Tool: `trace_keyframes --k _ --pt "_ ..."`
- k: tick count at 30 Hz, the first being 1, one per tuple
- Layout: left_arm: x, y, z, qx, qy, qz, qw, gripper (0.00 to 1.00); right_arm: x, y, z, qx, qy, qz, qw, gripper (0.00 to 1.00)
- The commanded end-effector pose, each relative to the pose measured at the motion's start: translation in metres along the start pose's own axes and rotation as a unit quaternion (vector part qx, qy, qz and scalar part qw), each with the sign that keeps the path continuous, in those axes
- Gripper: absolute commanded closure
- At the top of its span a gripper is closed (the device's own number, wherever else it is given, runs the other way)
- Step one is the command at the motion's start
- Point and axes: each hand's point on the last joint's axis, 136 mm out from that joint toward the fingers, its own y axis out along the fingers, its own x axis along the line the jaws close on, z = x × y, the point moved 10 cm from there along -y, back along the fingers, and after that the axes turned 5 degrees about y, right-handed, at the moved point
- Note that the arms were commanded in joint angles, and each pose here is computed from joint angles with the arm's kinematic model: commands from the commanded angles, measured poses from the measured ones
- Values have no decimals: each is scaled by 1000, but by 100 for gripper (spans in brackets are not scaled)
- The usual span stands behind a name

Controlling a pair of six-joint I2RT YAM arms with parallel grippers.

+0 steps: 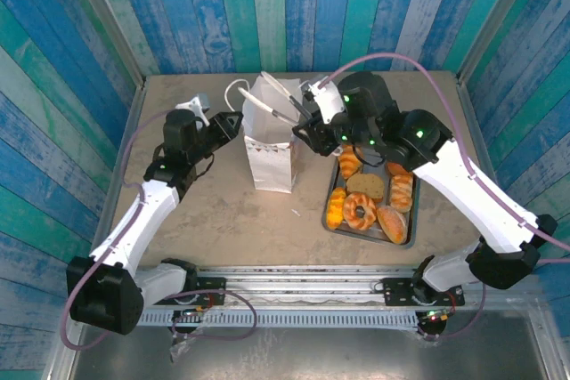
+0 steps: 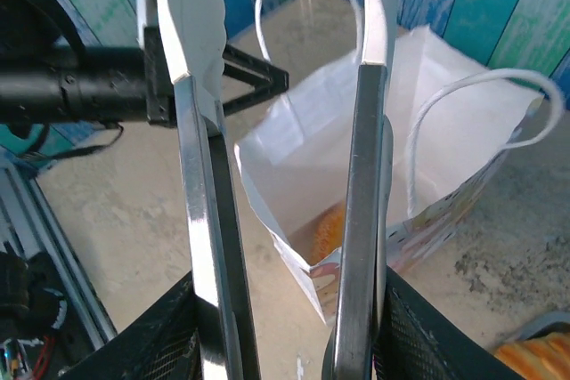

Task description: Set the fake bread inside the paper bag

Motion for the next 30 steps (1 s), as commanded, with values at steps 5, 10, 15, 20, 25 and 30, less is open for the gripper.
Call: trace_keyframes --k 5,10,15,20,25,30 --pt "-12 -22 -16 -46 51 -21 997 27 -11 -71 -17 -106 43 12 993 52" --pt "-13 -36 -21 -75 83 -51 992 15 -45 -92 2 -108 102 70 986 51" --pt "-17 -52 -26 -109 117 -73 984 4 -85 -94 35 -48 169 145 974 50" --pt "-17 -71 -31 -158 141 -110 971 6 -115 -85 73 27 231 167 958 51" --pt "-19 -87 -34 -194 159 -128 960 6 -139 -66 109 85 285 168 940 51" --pt "-17 -93 -32 -204 161 -138 956 6 -158 -44 140 143 323 181 918 51"
